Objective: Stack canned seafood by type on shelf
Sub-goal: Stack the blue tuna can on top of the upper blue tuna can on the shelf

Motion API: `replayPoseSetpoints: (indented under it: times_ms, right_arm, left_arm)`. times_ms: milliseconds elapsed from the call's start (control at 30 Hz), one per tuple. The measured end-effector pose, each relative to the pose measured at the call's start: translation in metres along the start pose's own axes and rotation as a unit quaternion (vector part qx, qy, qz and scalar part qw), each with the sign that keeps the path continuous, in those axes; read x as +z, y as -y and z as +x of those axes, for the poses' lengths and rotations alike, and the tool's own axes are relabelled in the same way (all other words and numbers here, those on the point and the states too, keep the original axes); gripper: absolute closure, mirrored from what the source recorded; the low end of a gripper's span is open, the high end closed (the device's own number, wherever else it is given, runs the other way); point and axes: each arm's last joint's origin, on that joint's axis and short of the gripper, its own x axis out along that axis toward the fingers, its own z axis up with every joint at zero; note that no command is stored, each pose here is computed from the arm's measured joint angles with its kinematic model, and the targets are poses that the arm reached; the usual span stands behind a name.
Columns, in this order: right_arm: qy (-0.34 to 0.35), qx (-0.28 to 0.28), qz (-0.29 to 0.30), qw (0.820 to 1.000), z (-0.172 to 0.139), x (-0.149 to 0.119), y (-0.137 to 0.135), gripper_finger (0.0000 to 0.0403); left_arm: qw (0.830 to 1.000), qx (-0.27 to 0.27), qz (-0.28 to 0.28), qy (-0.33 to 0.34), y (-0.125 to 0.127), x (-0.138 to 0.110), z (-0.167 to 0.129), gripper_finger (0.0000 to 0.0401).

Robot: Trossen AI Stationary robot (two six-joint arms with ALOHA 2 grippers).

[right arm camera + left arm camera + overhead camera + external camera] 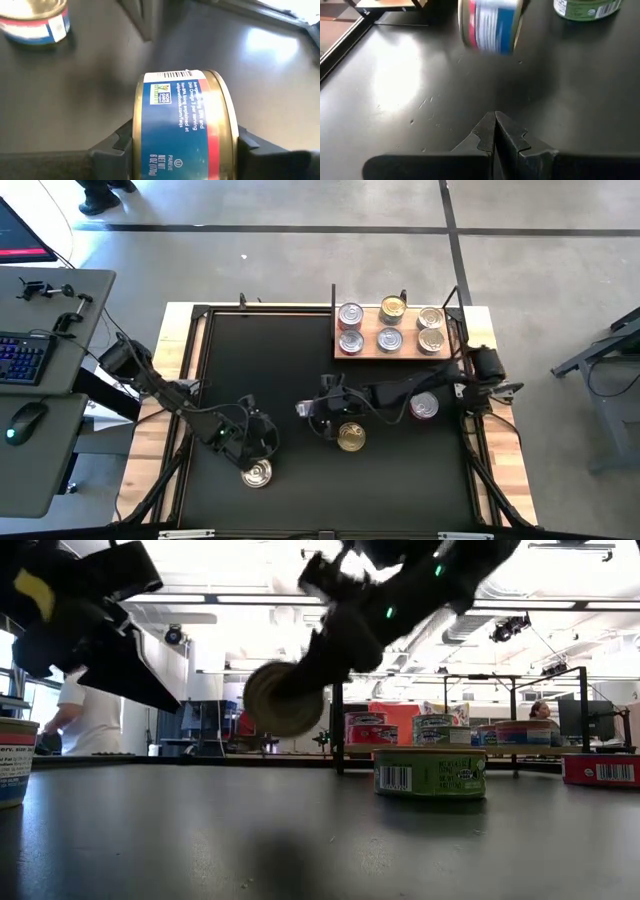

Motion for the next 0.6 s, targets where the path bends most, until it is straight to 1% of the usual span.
replayPoseSetpoints:
  times_ms: [167, 333, 500, 600]
  right_arm:
    - [-0.007, -0.040, -0.011, 0.999, -0.035, 0.019, -0.001, 0.0236]
    - [-0.039, -0.104, -0.019, 0.994, -0.073, 0.029, -0.001, 0.0236]
    - [-0.094, -0.168, -0.025, 0.981, -0.108, 0.027, 0.003, 0.0236]
    - [-0.140, -0.220, -0.036, 0.965, -0.125, 0.021, 0.008, 0.0236]
  left_arm:
    - [1.000, -0.003, -0.016, 0.010, 0.002, -0.005, -0.002, 0.0401]
    - [0.998, -0.030, -0.040, 0.040, 0.004, -0.014, 0.003, 0.0401]
    - [0.992, -0.081, -0.057, 0.080, 0.003, -0.018, 0.011, 0.0401]
    - [0.988, -0.098, -0.060, 0.105, 0.000, -0.017, 0.015, 0.0401]
